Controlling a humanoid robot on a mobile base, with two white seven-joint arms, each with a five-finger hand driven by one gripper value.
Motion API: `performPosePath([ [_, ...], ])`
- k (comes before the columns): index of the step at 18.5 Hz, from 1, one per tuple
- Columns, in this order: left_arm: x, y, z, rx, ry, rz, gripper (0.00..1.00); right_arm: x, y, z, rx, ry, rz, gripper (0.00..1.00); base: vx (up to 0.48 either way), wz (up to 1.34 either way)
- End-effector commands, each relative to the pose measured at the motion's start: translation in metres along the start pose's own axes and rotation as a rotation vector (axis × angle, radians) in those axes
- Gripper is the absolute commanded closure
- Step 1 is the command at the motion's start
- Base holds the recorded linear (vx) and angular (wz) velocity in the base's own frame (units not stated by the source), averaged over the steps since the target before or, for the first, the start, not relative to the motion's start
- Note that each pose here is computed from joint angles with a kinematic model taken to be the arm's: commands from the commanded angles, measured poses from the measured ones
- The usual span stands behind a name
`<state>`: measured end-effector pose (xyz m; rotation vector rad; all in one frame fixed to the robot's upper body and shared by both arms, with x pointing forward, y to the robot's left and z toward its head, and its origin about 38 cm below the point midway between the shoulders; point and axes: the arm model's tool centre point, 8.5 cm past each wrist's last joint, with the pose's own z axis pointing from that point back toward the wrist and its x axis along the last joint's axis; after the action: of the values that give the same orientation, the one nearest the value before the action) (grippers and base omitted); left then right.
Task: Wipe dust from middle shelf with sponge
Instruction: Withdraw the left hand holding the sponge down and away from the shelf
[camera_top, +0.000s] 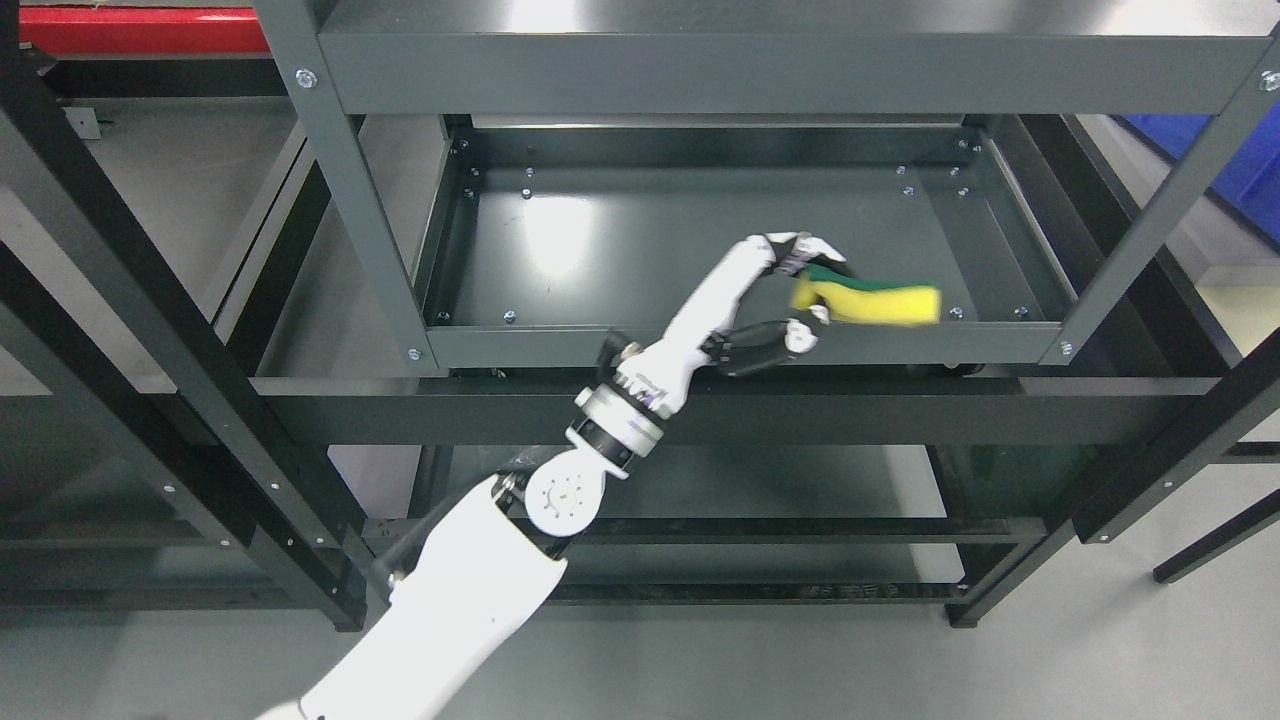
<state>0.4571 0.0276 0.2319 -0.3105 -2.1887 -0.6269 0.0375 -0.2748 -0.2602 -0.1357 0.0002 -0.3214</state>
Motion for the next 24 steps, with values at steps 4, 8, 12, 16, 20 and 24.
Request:
performPosePath([
  [4, 0.018, 0.083, 0.14, 0.502, 0.011, 0.068, 0.98, 0.01, -0.01, 0.0, -0.014, -0.022, -0.003, 0.0, 0.0, 0.0],
  [8, 0.027, 0.125, 0.169, 0.639, -0.002, 0.045, 1.0, 0.01, -0.01, 0.0, -0.014, -0.022, -0.003, 0.0, 0.0, 0.0],
  [12, 0.015, 0.134, 0.213, 0.723, 0.072, 0.076, 1.0, 0.01, -0.01, 0.0, -0.014, -0.022, -0.001, 0.0, 0.0, 0.0],
  [16, 0.015, 0.133, 0.215, 0.726, 0.07, 0.085, 1.0, 0.01, -0.01, 0.0, -0.014, -0.022, -0.003, 0.0, 0.0, 0.0],
  [20, 0.015, 0.131, 0.212, 0.701, 0.066, 0.086, 1.0, 0.01, -0.01, 0.0, -0.014, -0.022, -0.003, 0.0, 0.0, 0.0],
  [24, 0.017, 0.131, 0.211, 0.697, 0.061, 0.087, 1.0, 0.01, -0.01, 0.0, -0.014, -0.022, -0.003, 0.0, 0.0, 0.0],
])
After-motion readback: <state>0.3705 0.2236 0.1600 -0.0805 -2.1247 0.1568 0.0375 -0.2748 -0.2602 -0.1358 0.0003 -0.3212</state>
